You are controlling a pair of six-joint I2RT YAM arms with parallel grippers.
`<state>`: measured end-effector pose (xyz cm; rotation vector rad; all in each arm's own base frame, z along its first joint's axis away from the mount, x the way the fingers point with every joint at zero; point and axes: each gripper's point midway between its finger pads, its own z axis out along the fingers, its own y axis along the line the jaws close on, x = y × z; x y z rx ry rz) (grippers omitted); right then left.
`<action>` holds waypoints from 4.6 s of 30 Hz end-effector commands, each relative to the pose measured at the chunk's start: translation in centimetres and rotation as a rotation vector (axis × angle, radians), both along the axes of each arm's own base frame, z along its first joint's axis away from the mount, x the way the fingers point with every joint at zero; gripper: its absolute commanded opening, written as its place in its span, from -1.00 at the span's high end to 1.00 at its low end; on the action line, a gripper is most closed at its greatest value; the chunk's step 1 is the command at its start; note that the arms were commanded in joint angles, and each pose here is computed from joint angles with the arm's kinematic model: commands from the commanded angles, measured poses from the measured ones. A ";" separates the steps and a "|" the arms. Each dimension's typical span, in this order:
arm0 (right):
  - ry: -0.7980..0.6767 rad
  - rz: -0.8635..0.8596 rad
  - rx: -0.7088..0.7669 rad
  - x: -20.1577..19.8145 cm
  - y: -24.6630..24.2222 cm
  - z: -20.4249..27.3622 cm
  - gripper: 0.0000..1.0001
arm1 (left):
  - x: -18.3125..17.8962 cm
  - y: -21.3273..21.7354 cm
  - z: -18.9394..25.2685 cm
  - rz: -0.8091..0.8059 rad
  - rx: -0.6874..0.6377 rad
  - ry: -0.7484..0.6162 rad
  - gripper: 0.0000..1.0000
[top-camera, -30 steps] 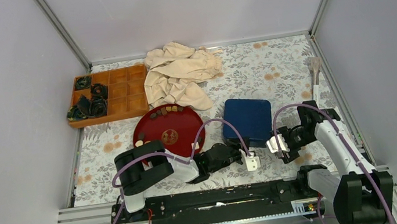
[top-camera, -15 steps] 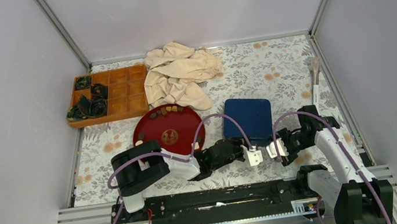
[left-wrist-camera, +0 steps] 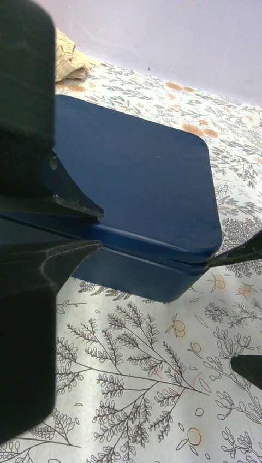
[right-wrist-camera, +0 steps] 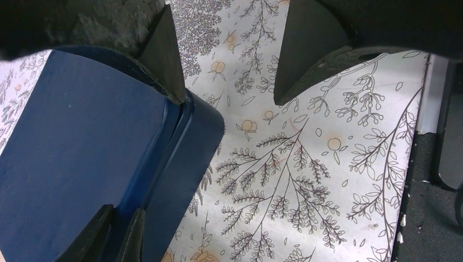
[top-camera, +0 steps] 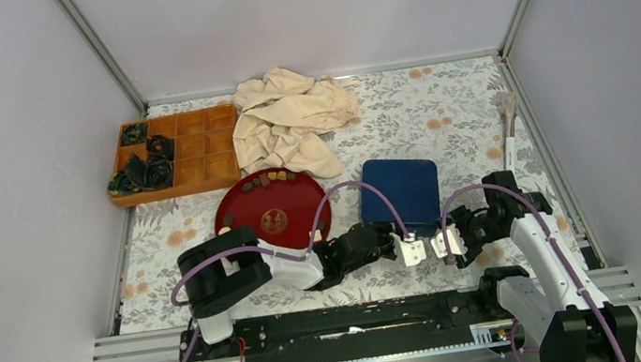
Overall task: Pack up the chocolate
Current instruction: Adjust the packing box at the center of the board.
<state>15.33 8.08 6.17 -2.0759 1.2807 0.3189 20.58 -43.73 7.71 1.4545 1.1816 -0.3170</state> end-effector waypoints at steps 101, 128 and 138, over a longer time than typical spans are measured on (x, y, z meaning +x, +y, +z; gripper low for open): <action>1.112 -1.621 0.510 15.6 -6.5 1.3 0.18 | 8.4 12.0 3.7 0.697 -0.391 0.857 -0.20; 0.897 -1.428 0.592 29.3 -4.0 8.3 0.09 | 6.6 9.0 0.0 0.697 -0.354 1.045 0.13; 1.100 -1.528 0.792 21.2 -7.5 8.7 -0.39 | 7.0 7.4 12.4 0.341 -0.380 0.407 -0.97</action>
